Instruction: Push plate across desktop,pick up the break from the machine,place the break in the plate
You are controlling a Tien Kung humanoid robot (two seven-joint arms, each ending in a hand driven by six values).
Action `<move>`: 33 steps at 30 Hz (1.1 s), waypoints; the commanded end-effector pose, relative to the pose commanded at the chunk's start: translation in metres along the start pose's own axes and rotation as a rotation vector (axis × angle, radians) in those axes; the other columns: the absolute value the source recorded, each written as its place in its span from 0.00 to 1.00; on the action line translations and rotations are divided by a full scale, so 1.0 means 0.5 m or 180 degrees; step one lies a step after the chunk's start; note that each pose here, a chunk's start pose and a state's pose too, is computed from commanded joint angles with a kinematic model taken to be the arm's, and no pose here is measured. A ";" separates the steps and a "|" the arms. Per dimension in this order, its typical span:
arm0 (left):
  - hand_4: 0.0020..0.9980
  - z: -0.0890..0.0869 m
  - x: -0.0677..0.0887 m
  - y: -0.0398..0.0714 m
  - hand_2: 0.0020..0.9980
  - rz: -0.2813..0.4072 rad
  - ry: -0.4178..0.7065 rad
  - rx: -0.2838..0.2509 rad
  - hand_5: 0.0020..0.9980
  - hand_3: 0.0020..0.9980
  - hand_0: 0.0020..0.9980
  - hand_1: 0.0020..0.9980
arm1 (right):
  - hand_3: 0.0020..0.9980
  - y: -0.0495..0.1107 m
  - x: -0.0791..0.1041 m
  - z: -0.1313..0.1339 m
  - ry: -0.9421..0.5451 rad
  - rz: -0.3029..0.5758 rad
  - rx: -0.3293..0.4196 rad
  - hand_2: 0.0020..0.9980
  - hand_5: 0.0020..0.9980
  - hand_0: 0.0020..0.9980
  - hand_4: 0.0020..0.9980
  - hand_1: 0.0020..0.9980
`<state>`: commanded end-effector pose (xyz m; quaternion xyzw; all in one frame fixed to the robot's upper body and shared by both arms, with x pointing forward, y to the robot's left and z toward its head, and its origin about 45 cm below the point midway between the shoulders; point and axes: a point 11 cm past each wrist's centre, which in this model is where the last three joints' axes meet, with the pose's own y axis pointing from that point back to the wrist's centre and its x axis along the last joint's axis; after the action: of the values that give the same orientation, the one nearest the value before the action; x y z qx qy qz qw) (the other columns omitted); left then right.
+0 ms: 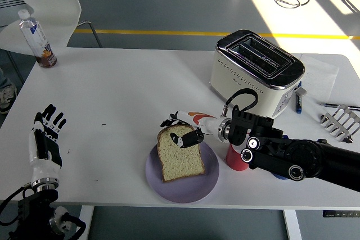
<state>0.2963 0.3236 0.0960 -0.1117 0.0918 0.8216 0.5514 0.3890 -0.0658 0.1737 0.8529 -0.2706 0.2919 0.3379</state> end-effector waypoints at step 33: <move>0.52 0.004 0.009 0.005 0.89 0.0027 0.0009 -0.0002 1.00 0.78 0.77 0.80 | 0.75 0.284 0.303 0.016 -0.3071 0.1809 0.1494 0.77 0.38 0.76 0.53 0.75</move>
<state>0.2924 0.3273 0.0965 -0.1126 0.0927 0.8238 0.5478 0.4015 -0.2005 0.3317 0.8351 -0.5388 0.0030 -0.1111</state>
